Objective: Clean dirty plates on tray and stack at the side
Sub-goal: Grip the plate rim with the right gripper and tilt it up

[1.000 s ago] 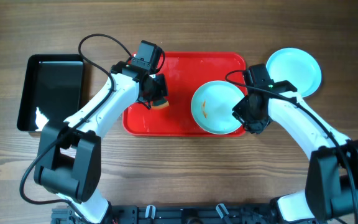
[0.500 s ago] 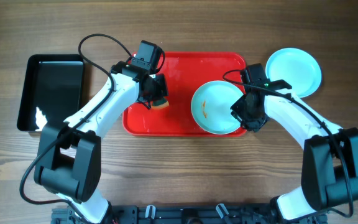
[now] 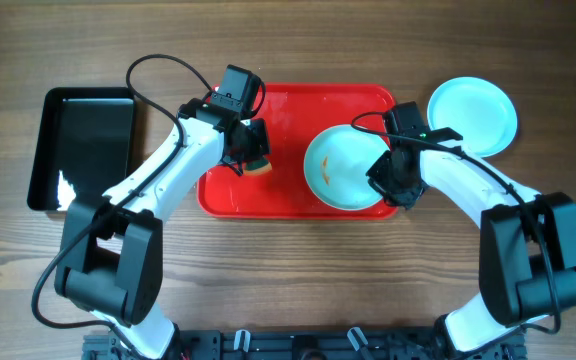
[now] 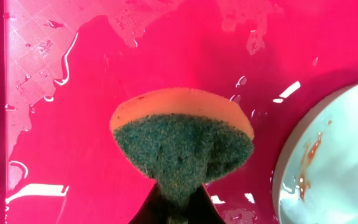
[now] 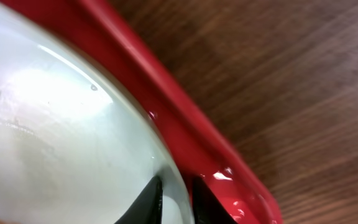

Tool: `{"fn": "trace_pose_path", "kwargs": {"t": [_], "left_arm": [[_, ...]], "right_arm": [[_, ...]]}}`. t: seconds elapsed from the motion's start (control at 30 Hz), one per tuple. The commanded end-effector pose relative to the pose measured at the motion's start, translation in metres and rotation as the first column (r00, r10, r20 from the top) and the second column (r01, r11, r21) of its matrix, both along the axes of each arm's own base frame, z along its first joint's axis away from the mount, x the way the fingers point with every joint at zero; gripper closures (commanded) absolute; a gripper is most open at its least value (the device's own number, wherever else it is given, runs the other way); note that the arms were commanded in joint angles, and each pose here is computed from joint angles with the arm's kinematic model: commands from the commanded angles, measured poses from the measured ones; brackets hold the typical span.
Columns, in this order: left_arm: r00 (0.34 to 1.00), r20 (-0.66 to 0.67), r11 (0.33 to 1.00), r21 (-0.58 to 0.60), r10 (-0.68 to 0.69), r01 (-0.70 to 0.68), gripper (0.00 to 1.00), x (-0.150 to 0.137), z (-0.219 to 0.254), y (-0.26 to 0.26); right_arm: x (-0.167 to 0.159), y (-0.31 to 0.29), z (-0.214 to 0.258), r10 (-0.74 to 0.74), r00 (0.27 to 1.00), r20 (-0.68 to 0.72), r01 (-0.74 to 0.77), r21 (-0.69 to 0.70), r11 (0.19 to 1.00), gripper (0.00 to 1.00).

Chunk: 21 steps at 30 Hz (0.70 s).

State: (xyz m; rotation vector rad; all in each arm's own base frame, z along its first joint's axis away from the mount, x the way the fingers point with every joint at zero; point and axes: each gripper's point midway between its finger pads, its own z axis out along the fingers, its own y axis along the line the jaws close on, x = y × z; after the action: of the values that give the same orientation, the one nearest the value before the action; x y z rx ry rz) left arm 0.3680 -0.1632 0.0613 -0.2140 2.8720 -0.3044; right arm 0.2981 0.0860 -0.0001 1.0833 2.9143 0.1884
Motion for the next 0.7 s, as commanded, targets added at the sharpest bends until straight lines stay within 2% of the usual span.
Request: {"fn": "trace_pose_path", "kwargs": {"t": [0.0,0.13,0.27,0.6,0.67], "left_arm": [[1.000,-0.014,1.000,-0.009,0.007,-0.007,0.96,-0.002,-0.004,-0.001],[1.000,-0.011,1.000,-0.011,0.007,-0.007,0.96,-0.001,-0.004,-0.001],[1.000,-0.007,1.000,-0.012,0.007,-0.007,0.96,0.000,-0.003,-0.001],[1.000,-0.008,0.999,-0.034,-0.010,0.010,0.96,-0.001,-0.002,-0.007],[1.000,-0.008,0.999,-0.035,-0.018,0.018,0.96,-0.002,-0.002,-0.008]], "right_arm": [[0.006,0.013,-0.007,0.123,0.992,0.029,-0.124,0.047,0.991,0.87],[0.024,0.032,-0.002,0.205,0.970,0.131,-0.217,0.088,0.972,0.87],[0.039,0.051,0.003,0.283,0.932,0.226,-0.305,0.070,0.950,0.87],[0.041,0.112,-0.002,0.412,0.852,0.324,-0.444,0.030,0.895,0.89],[0.036,0.119,-0.009,0.431,0.846,0.313,-0.462,0.031,0.886,0.94]]}}
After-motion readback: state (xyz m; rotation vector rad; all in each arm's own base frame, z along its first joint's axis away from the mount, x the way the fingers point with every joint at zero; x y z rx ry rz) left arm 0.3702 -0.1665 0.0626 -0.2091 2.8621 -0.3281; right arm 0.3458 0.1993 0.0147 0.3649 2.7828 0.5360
